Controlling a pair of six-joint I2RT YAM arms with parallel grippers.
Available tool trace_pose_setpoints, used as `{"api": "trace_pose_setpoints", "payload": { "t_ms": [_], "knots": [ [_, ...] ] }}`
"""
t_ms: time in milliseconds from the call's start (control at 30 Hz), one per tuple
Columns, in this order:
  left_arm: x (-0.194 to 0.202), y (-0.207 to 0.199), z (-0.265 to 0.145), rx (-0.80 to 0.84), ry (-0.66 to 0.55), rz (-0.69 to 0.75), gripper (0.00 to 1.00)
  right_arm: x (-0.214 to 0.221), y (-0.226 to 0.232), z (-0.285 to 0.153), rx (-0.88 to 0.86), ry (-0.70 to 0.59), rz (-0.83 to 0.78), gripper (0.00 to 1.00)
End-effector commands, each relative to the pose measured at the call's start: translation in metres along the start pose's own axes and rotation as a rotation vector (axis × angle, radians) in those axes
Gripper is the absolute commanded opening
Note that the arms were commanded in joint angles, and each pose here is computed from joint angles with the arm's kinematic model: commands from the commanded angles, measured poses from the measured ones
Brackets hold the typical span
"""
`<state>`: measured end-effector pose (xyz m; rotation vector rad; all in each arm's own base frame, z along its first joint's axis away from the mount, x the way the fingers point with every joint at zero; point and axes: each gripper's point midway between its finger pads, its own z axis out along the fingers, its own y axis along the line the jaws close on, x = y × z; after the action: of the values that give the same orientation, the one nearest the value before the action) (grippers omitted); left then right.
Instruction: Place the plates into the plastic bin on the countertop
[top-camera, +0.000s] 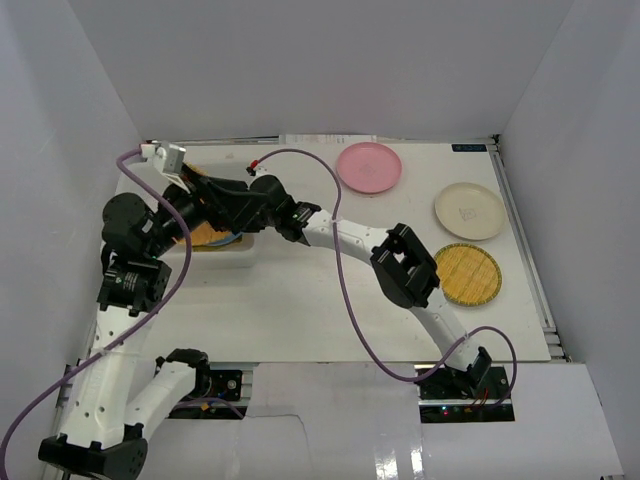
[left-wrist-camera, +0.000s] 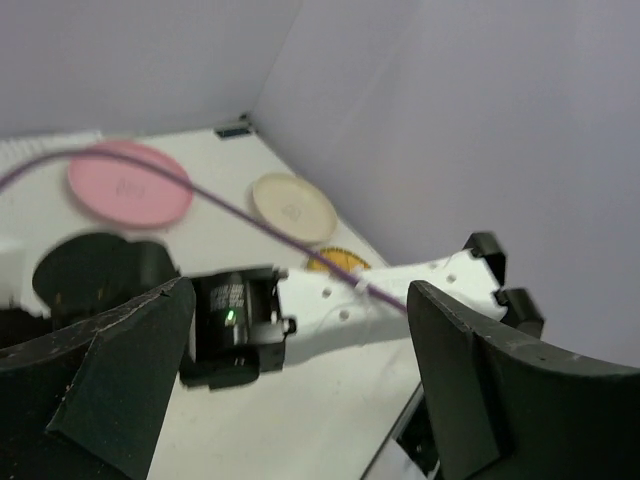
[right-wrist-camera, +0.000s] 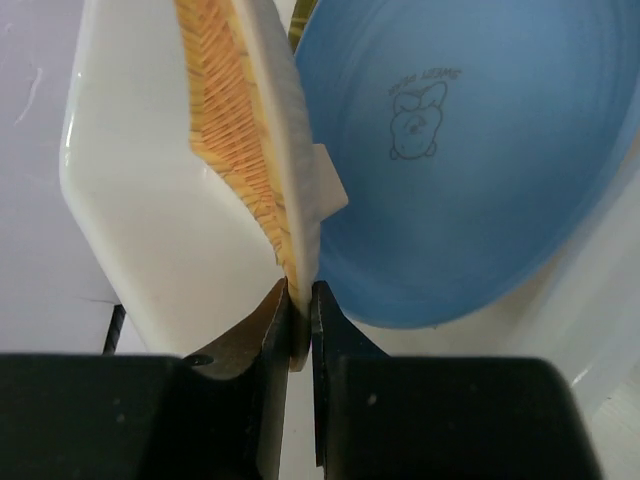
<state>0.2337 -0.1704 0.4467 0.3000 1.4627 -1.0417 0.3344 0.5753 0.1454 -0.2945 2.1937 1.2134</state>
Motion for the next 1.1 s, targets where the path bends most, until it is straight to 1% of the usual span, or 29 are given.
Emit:
{"api": "trace_pose_setpoints", "payload": {
  "t_ms": [0,33,67,100,167,200,233,300,333,400,433,467,533,567,600,633,667,700,733,767,800,833,867,900,933,1000,1033,1067],
  "knots": [
    [0.046,0.019,-0.008,-0.056,0.086,-0.08,0.98,-0.056,0.031,-0.017,-0.063,-0.146,-0.011,0.1],
    [0.058,0.019,-0.017,-0.057,0.089,-0.08,0.98,-0.053,0.03,-0.017,-0.059,-0.138,-0.015,0.13],
    [0.059,0.021,-0.022,-0.08,0.071,-0.071,0.98,-0.054,0.031,-0.018,-0.053,-0.144,-0.025,0.19],
    [0.064,0.023,-0.027,-0.099,0.075,-0.06,0.98,-0.053,0.032,-0.018,-0.053,-0.144,-0.028,0.35],
    [0.066,0.023,-0.036,-0.133,0.054,-0.035,0.98,-0.056,0.036,-0.022,-0.059,-0.15,-0.039,0.52],
    [0.069,0.025,-0.039,-0.156,0.064,-0.035,0.98,-0.058,0.039,-0.024,-0.061,-0.156,-0.041,0.64],
    [0.067,0.027,-0.041,-0.169,0.057,-0.019,0.98,-0.058,0.04,-0.026,-0.062,-0.158,-0.045,0.69],
    [0.065,0.035,-0.04,-0.218,0.049,-0.018,0.98,-0.07,0.052,-0.04,-0.084,-0.193,-0.066,0.8],
    [0.064,0.036,-0.039,-0.226,0.05,-0.022,0.98,-0.074,0.054,-0.047,-0.084,-0.206,-0.077,0.84],
    [0.056,0.036,-0.033,-0.224,0.042,-0.029,0.98,-0.086,0.051,-0.068,-0.049,-0.25,-0.109,0.87],
    [0.055,0.035,-0.03,-0.219,0.04,-0.046,0.98,-0.09,0.049,-0.077,-0.038,-0.264,-0.114,0.89],
    [0.055,0.037,-0.025,-0.217,0.046,-0.06,0.98,-0.097,0.039,-0.096,-0.013,-0.283,-0.112,0.9],
    [0.053,0.034,-0.017,-0.18,0.039,-0.081,0.98,-0.107,0.028,-0.118,-0.007,-0.316,-0.115,0.9],
    [0.054,0.032,-0.014,-0.163,0.042,-0.12,0.98,-0.131,0.026,-0.148,-0.005,-0.378,-0.113,0.9],
    [0.059,0.034,-0.006,-0.14,0.052,-0.141,0.98,-0.115,-0.006,-0.153,0.053,-0.353,-0.104,0.89],
    [0.066,0.03,-0.002,-0.094,0.079,-0.167,0.98,-0.122,-0.018,-0.167,0.07,-0.38,-0.104,0.87],
    [0.072,0.03,0.003,-0.079,0.095,-0.215,0.98,-0.146,-0.033,-0.2,0.097,-0.45,-0.09,0.84],
    [0.083,0.039,0.01,-0.081,0.12,-0.242,0.97,-0.132,-0.068,-0.207,0.162,-0.427,-0.068,0.81],
    [0.091,0.043,0.014,-0.079,0.14,-0.263,0.97,-0.138,-0.087,-0.221,0.199,-0.449,-0.057,0.78],
    [0.099,0.044,0.019,-0.077,0.16,-0.278,0.97,-0.159,-0.119,-0.25,0.286,-0.522,-0.044,0.72],
    [0.109,0.049,0.023,-0.088,0.179,-0.294,0.96,-0.162,-0.147,-0.262,0.371,-0.539,-0.04,0.68],
    [0.123,0.059,0.032,-0.119,0.209,-0.316,0.95,-0.174,-0.197,-0.284,0.542,-0.583,-0.037,0.65],
    [0.137,0.049,0.039,-0.094,0.25,-0.319,0.94,-0.17,-0.227,-0.292,0.638,-0.552,-0.03,0.52],
    [0.146,0.048,0.045,-0.098,0.272,-0.32,0.94,-0.172,-0.246,-0.297,0.694,-0.534,-0.025,0.5],
    [0.17,0.045,0.056,-0.11,0.327,-0.328,0.94,-0.183,-0.277,-0.304,0.778,-0.528,-0.026,0.49],
    [0.193,0.043,0.066,-0.126,0.376,-0.336,0.93,-0.184,-0.31,-0.31,0.872,-0.489,-0.017,0.54],
    [0.219,0.04,0.072,-0.132,0.436,-0.349,0.92,-0.195,-0.332,-0.31,0.898,-0.486,0.001,0.59],
    [0.228,0.042,0.078,-0.153,0.443,-0.35,0.92,-0.192,-0.346,-0.31,0.922,-0.454,0.017,0.7]
  ]
}}
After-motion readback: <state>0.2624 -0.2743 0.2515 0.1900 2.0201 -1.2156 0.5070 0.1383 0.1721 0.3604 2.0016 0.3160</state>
